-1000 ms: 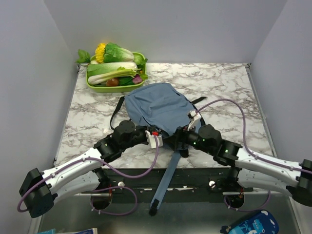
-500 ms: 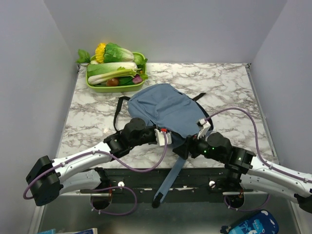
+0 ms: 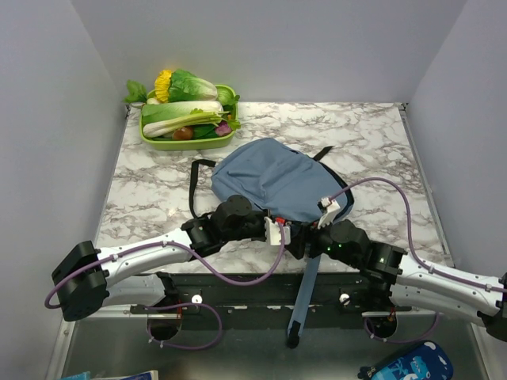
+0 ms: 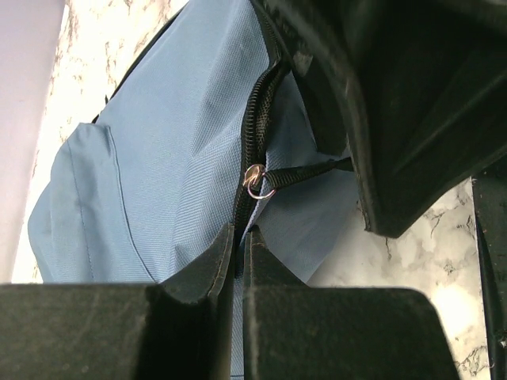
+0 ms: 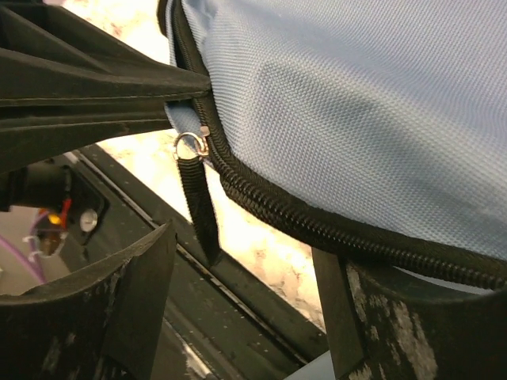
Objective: Pack the student bag
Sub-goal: Zip the student bag at the center of the board.
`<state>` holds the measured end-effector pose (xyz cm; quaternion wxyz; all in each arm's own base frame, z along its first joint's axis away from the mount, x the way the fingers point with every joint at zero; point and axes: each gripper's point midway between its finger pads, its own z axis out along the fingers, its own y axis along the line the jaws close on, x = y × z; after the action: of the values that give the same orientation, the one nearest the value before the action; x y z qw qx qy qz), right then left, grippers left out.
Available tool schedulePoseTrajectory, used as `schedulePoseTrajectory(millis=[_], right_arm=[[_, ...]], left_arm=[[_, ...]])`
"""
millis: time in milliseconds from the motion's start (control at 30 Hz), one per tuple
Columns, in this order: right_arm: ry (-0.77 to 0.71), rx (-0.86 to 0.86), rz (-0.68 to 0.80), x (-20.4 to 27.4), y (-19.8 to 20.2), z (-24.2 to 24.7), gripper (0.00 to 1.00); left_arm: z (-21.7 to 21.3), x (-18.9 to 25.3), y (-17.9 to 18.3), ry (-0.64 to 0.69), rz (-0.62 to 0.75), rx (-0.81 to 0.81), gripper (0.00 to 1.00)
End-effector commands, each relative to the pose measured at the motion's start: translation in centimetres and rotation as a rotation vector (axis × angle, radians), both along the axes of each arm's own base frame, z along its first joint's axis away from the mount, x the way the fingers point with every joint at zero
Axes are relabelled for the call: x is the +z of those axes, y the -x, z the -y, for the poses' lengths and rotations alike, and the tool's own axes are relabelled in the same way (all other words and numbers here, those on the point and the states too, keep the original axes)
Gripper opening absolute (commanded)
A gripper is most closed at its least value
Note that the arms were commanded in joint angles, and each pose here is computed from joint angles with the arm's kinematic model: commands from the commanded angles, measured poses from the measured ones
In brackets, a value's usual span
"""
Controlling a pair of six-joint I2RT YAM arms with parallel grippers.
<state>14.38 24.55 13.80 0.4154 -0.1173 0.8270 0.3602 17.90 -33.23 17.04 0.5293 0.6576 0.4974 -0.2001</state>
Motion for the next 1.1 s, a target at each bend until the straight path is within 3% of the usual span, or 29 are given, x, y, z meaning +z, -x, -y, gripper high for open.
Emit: schedulePoseTrajectory(millis=[0, 367, 500, 800, 900, 933, 967, 1067], right_arm=[[0.012, -0.035, 0.101, 1.3, -1.6, -0.7, 0.75], [-0.035, -0.141, 0.141, 3.3, -2.1, -1.8, 0.57], [0.008, -0.137, 0.101, 2.7, -1.8, -2.4, 0.50], [0.043, -0.163, 0.018, 0.6, -1.0, -1.2, 0.08], [0.032, -0.162, -0.012, 0.1, -0.4, -0.6, 0.01], [0.028, -0.151, -0.023, 0.1, -0.1, -0.5, 0.01], [0.032, -0.146, -0.035, -0.1, 0.2, -0.3, 0.01], [0.016, -0.106, -0.069, -0.6, 1.3, -0.1, 0.01]], left_arm=[[1.7, 3.0, 0.8, 0.090, 0.045, -0.071, 0.12], [1.2, 1.6, 2.0, 0.075, 0.030, -0.093, 0.13], [1.0, 1.0, 2.6, 0.073, 0.026, -0.101, 0.14], [0.4, 0.4, 3.1, 0.067, 0.028, -0.104, 0.15], [0.0, 0.1, 3.2, 0.058, 0.035, -0.108, 0.27], [-0.3, -0.4, 3.2, 0.045, 0.038, -0.105, 0.43], [-0.5, -0.5, 3.2, 0.043, 0.043, -0.102, 0.50], [-1.2, -0.8, 3.2, 0.022, 0.057, -0.091, 0.62]])
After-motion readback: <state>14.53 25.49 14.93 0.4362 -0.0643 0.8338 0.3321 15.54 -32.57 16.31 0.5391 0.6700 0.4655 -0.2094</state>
